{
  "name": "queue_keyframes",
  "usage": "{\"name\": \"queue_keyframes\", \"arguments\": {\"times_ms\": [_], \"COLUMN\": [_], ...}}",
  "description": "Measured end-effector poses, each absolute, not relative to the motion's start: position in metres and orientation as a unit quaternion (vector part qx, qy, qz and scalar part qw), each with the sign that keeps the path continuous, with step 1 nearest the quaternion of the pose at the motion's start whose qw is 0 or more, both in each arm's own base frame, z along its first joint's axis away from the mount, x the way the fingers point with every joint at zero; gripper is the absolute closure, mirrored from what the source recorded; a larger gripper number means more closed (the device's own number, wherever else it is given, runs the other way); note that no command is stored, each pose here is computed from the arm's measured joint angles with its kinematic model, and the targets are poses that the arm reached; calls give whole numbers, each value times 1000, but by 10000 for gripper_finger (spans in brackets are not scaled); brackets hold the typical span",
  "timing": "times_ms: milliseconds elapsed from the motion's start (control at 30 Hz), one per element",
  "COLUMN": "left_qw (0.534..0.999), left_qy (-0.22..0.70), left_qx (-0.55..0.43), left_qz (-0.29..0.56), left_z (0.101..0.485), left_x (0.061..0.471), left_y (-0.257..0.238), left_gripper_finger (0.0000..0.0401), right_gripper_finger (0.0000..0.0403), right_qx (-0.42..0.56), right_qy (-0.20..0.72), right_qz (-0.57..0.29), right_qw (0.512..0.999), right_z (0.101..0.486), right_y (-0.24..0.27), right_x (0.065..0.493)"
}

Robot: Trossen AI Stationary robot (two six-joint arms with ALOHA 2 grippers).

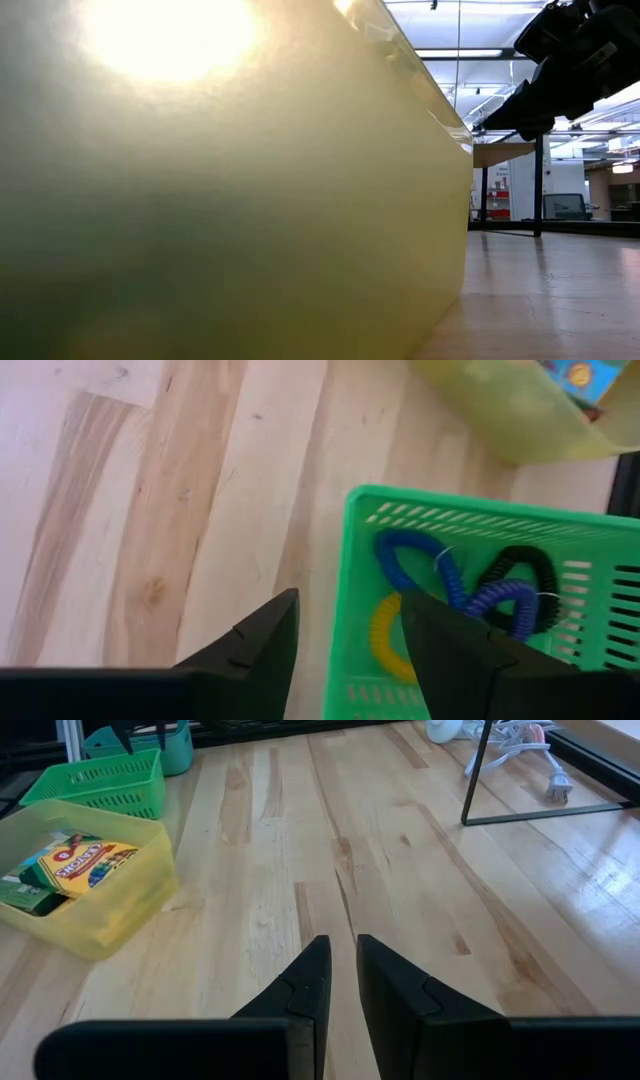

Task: Pick & Place Office Desk Supplies
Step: Put the green bin on the shelf

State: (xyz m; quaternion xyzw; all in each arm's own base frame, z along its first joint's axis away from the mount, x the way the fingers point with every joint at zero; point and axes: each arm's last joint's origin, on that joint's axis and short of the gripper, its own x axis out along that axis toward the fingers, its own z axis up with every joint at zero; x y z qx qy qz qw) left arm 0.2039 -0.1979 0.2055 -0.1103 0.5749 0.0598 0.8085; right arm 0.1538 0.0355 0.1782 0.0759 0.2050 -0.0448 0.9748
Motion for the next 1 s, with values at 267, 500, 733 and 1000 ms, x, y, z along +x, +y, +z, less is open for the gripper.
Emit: {"name": "queue_keyframes", "arguments": {"times_ms": [267,500,733,1000], "left_qw": [808,810,812,802], "left_qy": [576,574,567,574], "left_qx": [-105,-107,-127,-147], "left_qz": [58,55,58,71], "left_z": [203,196,173,159], "left_x": [205,204,199,193], "left_y": [-199,-198,-193,-188], "left_gripper_finger": [216,216,216,230], "right_gripper_finger": [351,351,351,351], "right_qx": [76,76,76,76], "right_qy": [205,205,205,205], "right_qz": [-45,-45,-45,-45], "right_qw": [975,975,975,975], "right_z": [178,178,178,178], "right_y": [35,35,35,35], "right_x": [154,154,154,154]}}
